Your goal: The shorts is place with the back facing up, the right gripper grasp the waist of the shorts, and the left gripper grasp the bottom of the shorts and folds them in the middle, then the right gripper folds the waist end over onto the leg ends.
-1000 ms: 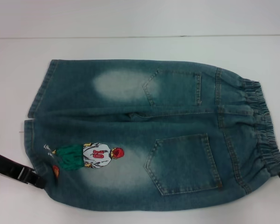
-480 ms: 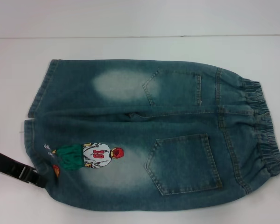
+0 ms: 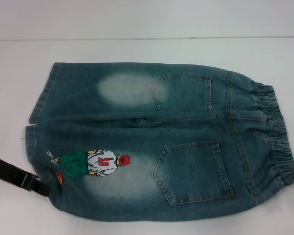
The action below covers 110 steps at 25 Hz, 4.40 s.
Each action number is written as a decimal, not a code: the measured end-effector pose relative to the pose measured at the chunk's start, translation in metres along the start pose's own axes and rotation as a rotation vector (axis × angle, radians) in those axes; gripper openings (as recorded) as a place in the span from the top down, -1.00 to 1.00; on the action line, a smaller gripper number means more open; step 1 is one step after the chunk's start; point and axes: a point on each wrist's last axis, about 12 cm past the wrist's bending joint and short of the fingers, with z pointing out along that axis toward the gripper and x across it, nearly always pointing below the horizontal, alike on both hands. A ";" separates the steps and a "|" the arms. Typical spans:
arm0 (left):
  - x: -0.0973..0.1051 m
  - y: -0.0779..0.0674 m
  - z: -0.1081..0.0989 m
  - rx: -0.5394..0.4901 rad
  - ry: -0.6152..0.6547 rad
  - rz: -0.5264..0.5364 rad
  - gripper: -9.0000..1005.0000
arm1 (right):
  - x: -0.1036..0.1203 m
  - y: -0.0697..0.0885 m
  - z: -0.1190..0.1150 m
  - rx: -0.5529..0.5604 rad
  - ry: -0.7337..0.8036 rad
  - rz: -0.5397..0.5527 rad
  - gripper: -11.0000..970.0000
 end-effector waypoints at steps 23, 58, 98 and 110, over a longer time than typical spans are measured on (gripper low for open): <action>-0.001 0.000 0.000 -0.004 0.006 -0.003 0.86 | -0.016 0.000 0.009 0.002 -0.020 -0.069 -0.80; 0.001 0.001 0.001 -0.008 0.004 -0.005 0.86 | -0.011 0.005 0.020 -0.054 -0.050 -0.127 -0.37; -0.049 0.002 -0.016 -0.033 -0.357 0.029 0.86 | 0.035 -0.013 -0.026 0.046 -0.520 -0.080 0.86; -0.061 0.011 -0.029 -0.098 -0.454 0.016 0.86 | 0.030 -0.023 -0.029 0.125 -0.628 -0.052 0.86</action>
